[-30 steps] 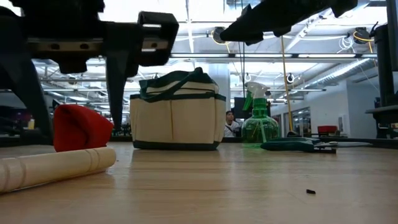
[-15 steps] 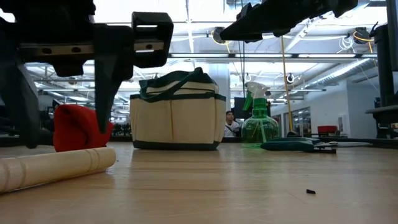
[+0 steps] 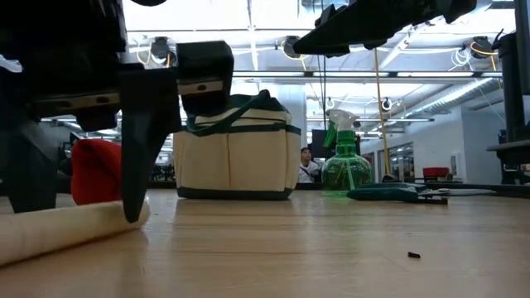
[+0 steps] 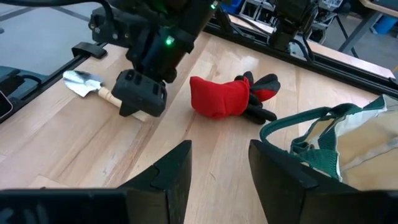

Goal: Pick & Place Garden tools in Gardening bag
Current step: Put the brown trowel into the light brown gardening bag

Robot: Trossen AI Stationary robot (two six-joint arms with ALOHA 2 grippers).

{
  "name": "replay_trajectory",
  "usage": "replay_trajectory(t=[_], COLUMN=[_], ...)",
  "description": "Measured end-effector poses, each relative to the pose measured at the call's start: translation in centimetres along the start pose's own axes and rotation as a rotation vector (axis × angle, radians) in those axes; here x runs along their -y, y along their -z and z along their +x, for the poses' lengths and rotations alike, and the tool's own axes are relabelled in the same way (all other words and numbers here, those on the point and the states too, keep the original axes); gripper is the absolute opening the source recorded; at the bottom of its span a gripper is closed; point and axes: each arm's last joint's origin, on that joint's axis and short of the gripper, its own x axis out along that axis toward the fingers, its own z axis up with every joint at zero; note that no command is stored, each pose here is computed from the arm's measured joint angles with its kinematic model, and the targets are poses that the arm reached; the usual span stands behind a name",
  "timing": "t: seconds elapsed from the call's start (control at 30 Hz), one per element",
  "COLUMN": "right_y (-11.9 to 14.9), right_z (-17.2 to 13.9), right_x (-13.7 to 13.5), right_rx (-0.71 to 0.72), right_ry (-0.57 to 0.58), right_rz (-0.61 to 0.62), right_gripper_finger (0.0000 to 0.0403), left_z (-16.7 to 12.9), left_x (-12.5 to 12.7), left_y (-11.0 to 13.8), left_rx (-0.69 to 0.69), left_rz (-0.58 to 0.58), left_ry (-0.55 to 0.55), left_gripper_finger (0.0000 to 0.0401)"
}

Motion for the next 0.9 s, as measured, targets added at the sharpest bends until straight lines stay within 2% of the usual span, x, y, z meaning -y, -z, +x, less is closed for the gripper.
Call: replay_trajectory(t=[0.1,0.33,0.67,0.77,0.9], right_y=[0.0,0.0,0.0,0.0,0.2], right_z=[0.0,0.0,0.0,0.0,0.0], right_x=[0.0,0.0,0.0,0.0,0.0], right_rx=[-0.002,0.001,0.001,-0.004,-0.017], right_ry=[0.000,0.000,0.001,0.000,0.000], right_rz=[0.000,0.000,0.000,0.000,0.000], right_gripper_finger=[0.0151,0.0151,0.0151,0.0151,0.0151], left_z=[0.0,-0.1,-0.5,-1.6,-4.5], left_x=[-0.1,-0.3,-1.0,-1.3,-1.9], left_y=[0.2,0.6,0.9,0.8,0.4], left_rx=[-0.004,0.019,0.011,-0.028,-0.033], left_rz=[-0.009,-0.117,-0.254,-0.309,-0.388], left_ry=[0.004,0.041,-0.022,-0.105,-0.210], left_gripper_finger=[0.0161,0.0069,0.0065,0.0068,0.0067])
